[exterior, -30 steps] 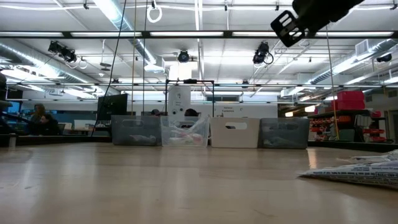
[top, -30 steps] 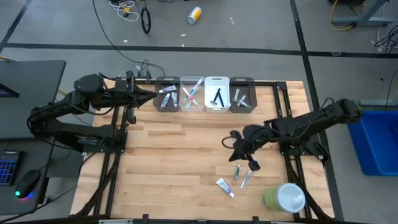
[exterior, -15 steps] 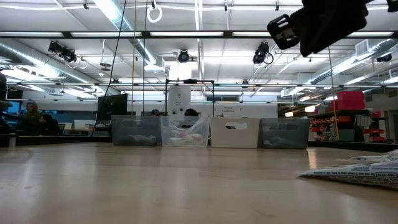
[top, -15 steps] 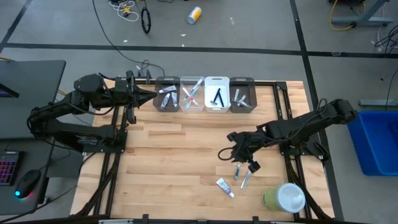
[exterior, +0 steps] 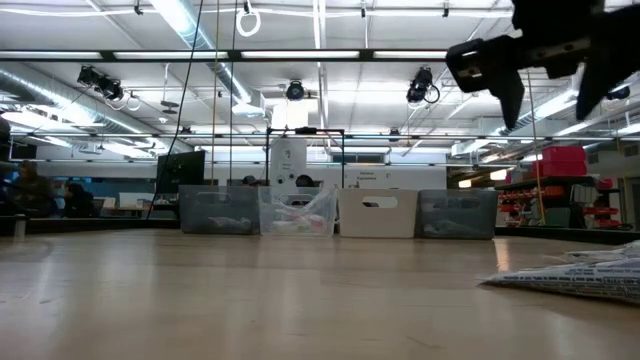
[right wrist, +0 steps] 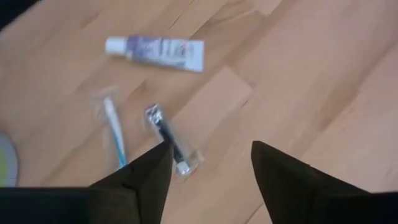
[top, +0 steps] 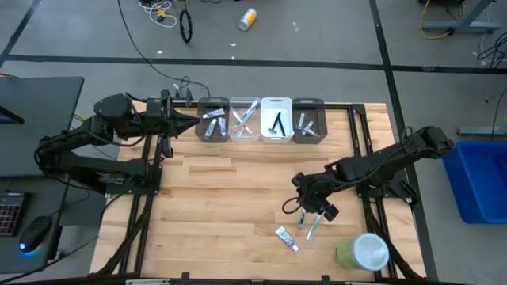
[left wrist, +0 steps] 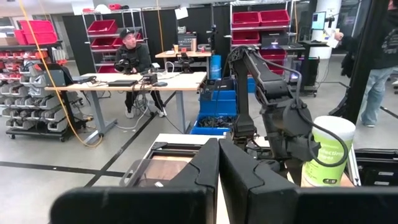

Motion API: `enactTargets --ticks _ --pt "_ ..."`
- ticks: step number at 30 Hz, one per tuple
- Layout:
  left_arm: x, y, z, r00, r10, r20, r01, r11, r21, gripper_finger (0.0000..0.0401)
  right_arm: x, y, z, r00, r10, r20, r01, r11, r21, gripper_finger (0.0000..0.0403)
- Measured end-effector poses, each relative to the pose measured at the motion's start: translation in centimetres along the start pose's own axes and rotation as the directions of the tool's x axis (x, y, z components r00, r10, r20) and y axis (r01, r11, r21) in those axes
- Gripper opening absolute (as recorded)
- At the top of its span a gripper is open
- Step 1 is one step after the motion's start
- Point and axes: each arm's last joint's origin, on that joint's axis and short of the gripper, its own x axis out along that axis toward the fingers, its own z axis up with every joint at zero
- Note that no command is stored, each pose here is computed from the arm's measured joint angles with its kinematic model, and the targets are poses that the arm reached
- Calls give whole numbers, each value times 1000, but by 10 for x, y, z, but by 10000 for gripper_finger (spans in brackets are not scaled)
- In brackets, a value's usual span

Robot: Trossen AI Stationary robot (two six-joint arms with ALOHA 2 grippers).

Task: Pick & Place Travel size toiletries
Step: Put the silver nail cutter into the white bin

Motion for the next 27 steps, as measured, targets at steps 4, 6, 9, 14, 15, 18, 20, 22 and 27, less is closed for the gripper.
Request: enactTargets --ticks 4,6,9,14,15,18,20,22,27 --pt "0 0 0 1000 8 1 -8 1000 17 18 9 4 -2 999 22 -28 -24 997 -67 231" --pt "0 1 0 1000 19 1 -19 999 41 18 16 6 -2 998 36 -47 -39 996 -84 227" --pt "0 1 0 999 42 1 -42 998 49 18 30 7 -2 994 59 -87 -68 992 -104 221" --pt "0 1 0 999 43 3 -43 998 36 18 57 8 -5 980 101 -171 -119 988 -95 213" --pt "0 1 0 999 42 3 -43 999 34 18 62 9 -6 976 110 -188 -129 987 -93 211" --pt "0 1 0 999 42 3 -42 999 21 18 75 12 -7 966 127 -224 -152 984 -96 206" --pt "0 1 0 999 41 3 -41 999 21 18 83 14 -7 960 127 -248 -157 982 -106 202" --pt "0 1 0 999 41 3 -42 999 21 18 88 16 -6 957 124 -262 -159 981 -116 199" --pt "0 1 0 999 41 3 -41 999 18 18 100 18 -4 948 119 -294 -162 979 -126 190"
